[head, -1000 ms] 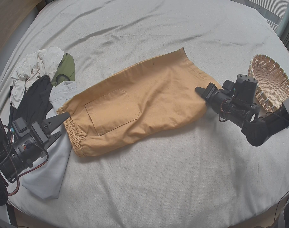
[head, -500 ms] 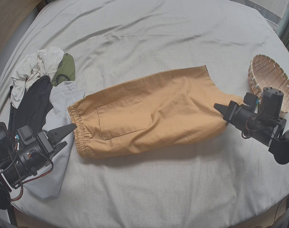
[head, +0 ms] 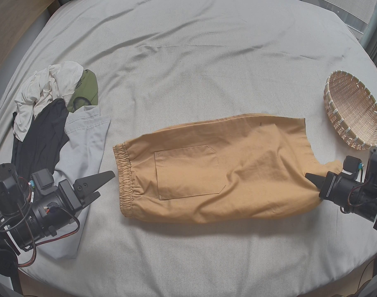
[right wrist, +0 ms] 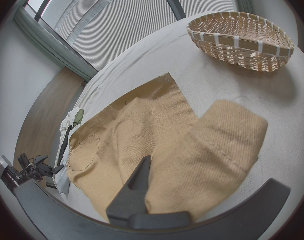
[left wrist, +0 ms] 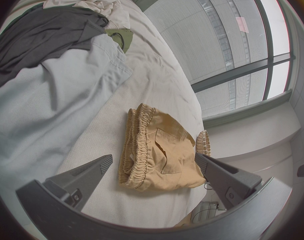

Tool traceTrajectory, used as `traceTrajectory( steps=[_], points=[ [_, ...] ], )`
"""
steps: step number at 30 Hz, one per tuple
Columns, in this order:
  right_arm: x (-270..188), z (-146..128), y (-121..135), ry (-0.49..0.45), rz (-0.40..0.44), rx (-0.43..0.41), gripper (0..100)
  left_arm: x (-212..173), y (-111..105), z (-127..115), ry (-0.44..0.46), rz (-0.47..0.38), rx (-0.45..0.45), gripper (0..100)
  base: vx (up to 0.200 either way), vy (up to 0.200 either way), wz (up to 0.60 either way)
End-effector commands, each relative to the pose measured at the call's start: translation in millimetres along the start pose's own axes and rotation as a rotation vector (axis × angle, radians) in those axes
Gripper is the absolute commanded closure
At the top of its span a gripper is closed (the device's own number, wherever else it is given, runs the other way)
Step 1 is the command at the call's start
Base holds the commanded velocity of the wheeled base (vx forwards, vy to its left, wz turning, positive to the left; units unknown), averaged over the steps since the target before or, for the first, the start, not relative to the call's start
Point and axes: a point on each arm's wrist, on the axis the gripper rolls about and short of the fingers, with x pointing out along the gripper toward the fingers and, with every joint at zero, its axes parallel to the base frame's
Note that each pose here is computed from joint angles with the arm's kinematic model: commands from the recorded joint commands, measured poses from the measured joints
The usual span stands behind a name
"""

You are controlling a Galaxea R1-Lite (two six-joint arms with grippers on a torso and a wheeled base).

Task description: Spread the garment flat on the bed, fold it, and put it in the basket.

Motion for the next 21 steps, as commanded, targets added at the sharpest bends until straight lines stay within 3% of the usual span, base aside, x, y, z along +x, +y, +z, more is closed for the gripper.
traceTrajectory(
  steps=[1,2,3,10,21],
  points=[
    [-6,-4,-5,0.002,-0.016,-0.006,100,10,6,-5,0.038,0.025,0.013,0,0.0,0.0,0.0],
    [-7,-5,-5,0.006,-0.02,-0.009,100,11,7,-5,0.042,0.029,0.018,0,0.0,0.0,0.0],
    [-7,-7,-6,0.012,-0.024,-0.013,0,13,7,-5,0.046,0.032,0.022,0,0.0,0.0,0.0],
    [-25,-16,-11,0.015,-0.046,-0.025,0,23,10,-4,0.055,0.041,0.02,0,0.0,0.0,0.0],
    [-75,6,-16,-0.243,-0.096,-0.031,0,52,12,-2,0.058,0.013,0.029,0,0.0,0.0,0.0]
  ],
)
